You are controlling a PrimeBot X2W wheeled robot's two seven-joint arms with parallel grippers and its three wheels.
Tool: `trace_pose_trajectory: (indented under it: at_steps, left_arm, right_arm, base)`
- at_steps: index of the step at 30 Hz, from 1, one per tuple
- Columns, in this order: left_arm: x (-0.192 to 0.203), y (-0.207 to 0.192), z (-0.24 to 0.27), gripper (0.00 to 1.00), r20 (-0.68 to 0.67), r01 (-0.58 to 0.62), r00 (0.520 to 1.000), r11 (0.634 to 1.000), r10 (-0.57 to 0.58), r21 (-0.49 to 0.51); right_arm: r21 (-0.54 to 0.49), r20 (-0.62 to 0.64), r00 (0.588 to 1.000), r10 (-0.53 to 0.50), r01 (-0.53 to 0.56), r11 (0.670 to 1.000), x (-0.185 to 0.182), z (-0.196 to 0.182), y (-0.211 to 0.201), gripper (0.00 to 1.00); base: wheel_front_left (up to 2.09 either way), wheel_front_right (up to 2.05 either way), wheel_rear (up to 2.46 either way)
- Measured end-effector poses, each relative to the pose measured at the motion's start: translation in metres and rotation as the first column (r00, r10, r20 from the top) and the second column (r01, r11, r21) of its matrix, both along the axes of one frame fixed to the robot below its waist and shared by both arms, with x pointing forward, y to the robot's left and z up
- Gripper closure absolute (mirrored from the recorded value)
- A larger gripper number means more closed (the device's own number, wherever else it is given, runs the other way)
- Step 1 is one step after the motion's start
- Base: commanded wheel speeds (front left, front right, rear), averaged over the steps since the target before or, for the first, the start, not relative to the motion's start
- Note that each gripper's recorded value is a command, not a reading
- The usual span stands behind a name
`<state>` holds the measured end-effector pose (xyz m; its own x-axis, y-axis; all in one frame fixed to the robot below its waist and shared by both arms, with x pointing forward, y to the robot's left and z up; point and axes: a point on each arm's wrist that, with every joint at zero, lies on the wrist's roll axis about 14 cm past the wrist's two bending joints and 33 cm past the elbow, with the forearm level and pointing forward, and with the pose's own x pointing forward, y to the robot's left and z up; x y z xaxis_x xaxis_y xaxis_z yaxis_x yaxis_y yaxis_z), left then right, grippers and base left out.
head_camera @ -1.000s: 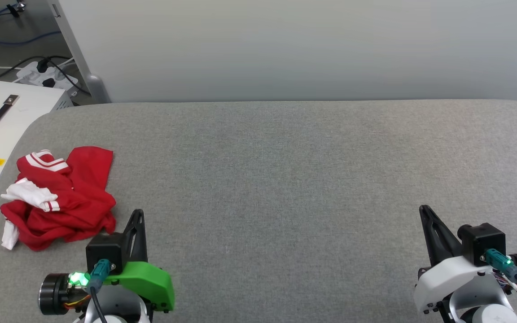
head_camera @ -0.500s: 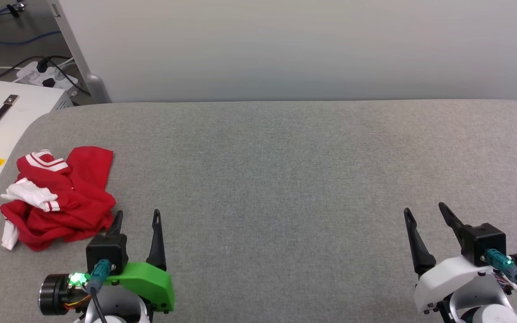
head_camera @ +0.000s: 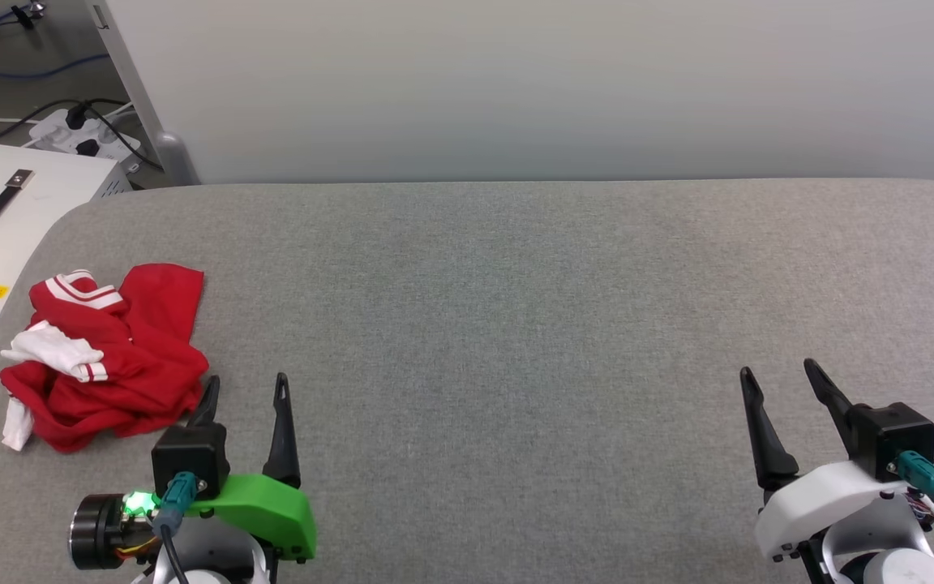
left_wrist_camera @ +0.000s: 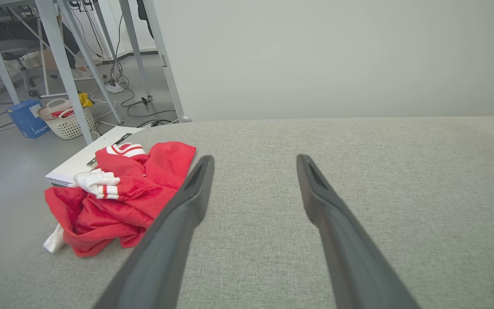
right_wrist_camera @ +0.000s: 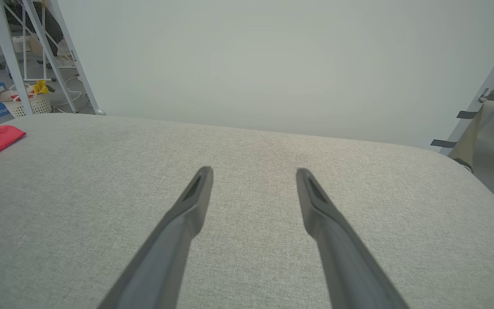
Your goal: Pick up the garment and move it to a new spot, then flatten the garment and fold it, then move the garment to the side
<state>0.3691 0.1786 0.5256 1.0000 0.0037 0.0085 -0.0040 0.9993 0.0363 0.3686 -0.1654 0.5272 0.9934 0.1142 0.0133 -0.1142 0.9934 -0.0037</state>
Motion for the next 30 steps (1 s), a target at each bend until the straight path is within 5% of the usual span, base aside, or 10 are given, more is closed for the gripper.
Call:
trace_pose_trajectory:
  at_steps: [30]
  left_arm:
    - [0.0, -0.002, 0.01, 0.0, 0.065, 0.0, 0.998, 1.0, 0.001, -0.016]
  right_arm:
    - [0.089, 0.074, 0.997, -0.008, 0.001, 0.996, -0.002, 0.014, -0.002, 0.0]
  base:
    - [0.0, 0.0, 0.0]
